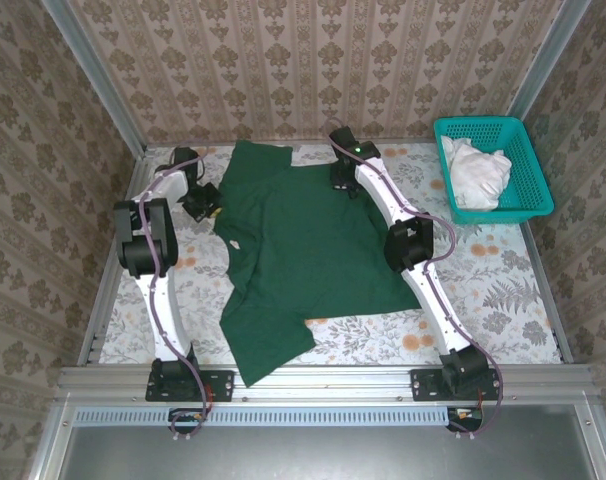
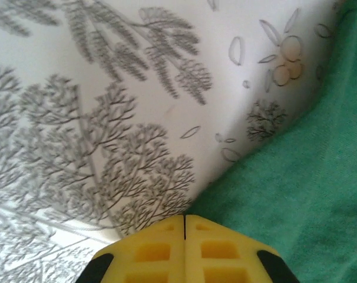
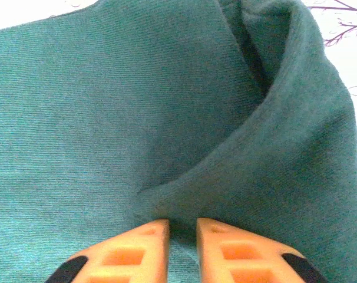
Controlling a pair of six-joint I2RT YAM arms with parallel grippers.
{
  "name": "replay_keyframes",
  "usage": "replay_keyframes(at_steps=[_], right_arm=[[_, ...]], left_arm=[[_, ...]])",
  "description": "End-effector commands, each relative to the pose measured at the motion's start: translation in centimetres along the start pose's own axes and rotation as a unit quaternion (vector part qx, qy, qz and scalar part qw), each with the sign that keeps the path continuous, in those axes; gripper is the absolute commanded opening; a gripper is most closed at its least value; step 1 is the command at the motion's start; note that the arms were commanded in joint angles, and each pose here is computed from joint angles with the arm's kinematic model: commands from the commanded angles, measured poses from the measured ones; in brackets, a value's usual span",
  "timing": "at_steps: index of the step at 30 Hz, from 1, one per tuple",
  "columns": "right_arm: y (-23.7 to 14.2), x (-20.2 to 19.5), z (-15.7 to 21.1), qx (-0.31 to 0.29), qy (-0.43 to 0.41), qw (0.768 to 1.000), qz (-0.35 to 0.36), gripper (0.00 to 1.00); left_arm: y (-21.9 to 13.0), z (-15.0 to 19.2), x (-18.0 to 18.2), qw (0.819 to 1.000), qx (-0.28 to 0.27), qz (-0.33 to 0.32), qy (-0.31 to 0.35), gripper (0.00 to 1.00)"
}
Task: Fold and stack the t-shirts
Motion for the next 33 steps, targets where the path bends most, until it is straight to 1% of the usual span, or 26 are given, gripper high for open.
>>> replay_keyframes(at_steps=[1,6,13,21,24,27,29,30,33], right_arm=[[-0.3,-0.6,-0.3,-0.005,0.008,1.0,0.009,0.14],[-1.1,-1.8,-0.8,-0.011,0.012,1.0,0.01,0.01],[-2.8,-3.3,-2.0,-0.033,0.018,0.999,0.001,0.0],[-4.6,-4.9,-3.6,-0.065,0.032,0.996,-0.044,0.0],[-5.0,-5.9,-4.0,-0.072,0.042,0.995,-0.045,0.0],[-5.3,-6.9,-4.2,-0.078,0.051,0.994,-0.051,0.0],[-5.4,-6.8,-4.5,-0.083,0.05,0.993,-0.072,0.0],[-5.4,-6.4,-4.5,-0.083,0.047,0.991,-0.09,0.01],[-5.2,-5.3,-4.2,-0.074,0.043,0.99,-0.113,0.18]], left_arm=[[1.1,0.2,-0.1,1.0,0.006,-0.008,0.018,0.0],[0.4,-0.5,-0.4,0.999,-0.015,-0.017,0.036,0.0],[-0.3,-1.6,0.2,0.998,-0.04,-0.04,0.039,0.0],[-1.2,-2.8,0.9,0.995,-0.068,-0.058,0.032,0.0],[-1.6,-3.3,1.5,0.994,-0.08,-0.07,0.028,0.0],[-1.9,-3.8,1.9,0.994,-0.087,-0.069,0.021,0.0],[-2.1,-4.1,1.8,0.994,-0.087,-0.063,0.021,0.0],[-2.2,-4.2,1.7,0.994,-0.087,-0.06,0.023,0.0],[-2.2,-4.2,1.4,0.995,-0.084,-0.051,0.025,0.0]])
Point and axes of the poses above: each hand's point on the last joint's axis, 136 mm out from that joint toward the fingers, its own y axis out along the fingers, its own x axis along the line the jaws close on, z = x × y, the point moved 8 cm from there along -y, back along the fingers, and after that the axes turned 15 degrees about -y, right-handed, at the moved point
